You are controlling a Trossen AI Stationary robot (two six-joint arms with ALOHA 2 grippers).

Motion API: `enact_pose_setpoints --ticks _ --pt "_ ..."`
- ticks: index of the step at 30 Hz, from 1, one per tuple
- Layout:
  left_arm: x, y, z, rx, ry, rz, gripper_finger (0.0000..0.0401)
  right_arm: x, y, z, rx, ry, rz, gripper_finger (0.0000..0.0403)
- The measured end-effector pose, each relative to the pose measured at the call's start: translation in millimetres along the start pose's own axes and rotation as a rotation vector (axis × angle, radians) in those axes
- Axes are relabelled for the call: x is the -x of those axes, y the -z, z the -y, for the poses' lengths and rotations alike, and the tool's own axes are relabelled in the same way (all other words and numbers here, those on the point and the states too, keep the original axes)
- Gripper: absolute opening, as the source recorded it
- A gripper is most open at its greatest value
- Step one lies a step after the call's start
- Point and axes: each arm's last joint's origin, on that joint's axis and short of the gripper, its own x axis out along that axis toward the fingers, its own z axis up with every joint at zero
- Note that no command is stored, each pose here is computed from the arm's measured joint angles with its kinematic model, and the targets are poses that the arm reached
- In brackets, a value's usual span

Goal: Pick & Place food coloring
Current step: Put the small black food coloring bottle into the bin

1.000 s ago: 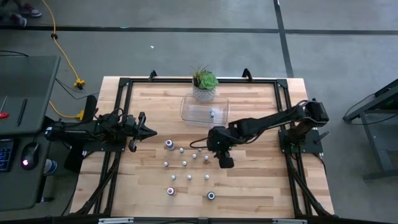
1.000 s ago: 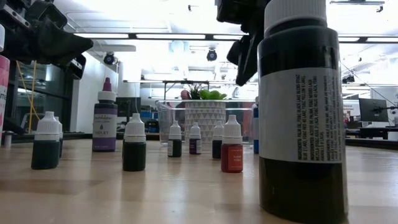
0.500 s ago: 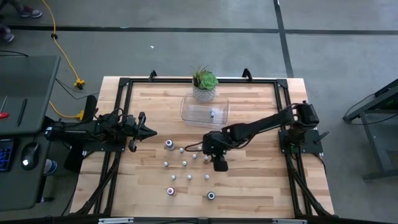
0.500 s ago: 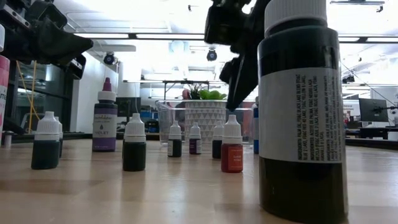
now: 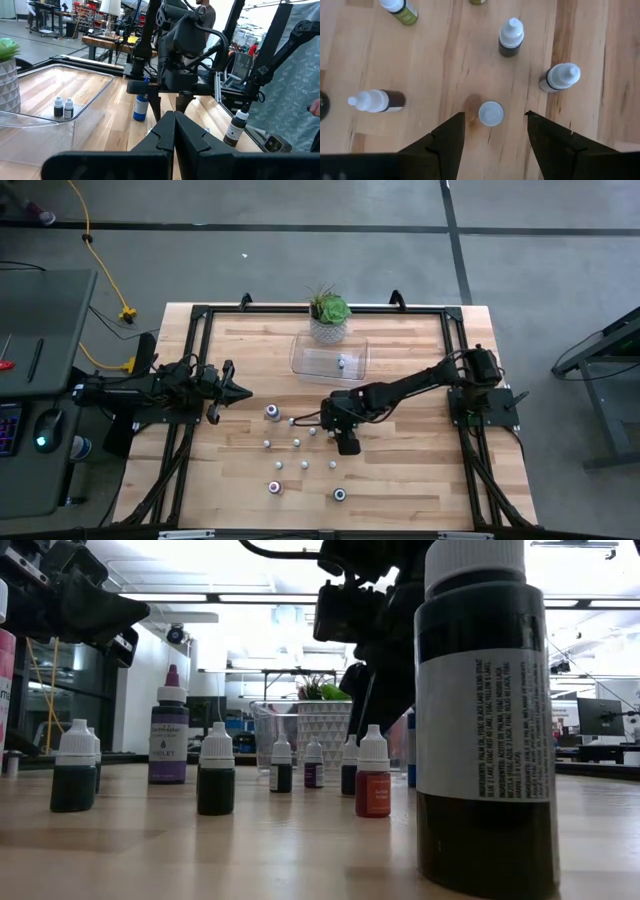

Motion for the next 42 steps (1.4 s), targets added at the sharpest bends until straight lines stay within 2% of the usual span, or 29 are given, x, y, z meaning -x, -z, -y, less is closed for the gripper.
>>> enact_pose_setpoints --ticks 17,38,42 --pt "0.0 0.0 0.0 0.0 -0.001 0.0 0.0 -7.8 -0.8 1.2 0.019 0.015 0.015 0.02" --pt "0.0 0.0 0.0 0.0 -0.001 -0.001 0.0 -7.9 -0.2 -0.6 0.011 0.013 0.009 0.0069" --pt "0.0 0.1 0.0 0.0 0.0 -0.001 0.0 -7.5 -0.6 -0.6 -0.022 0.013 0.012 0.0046"
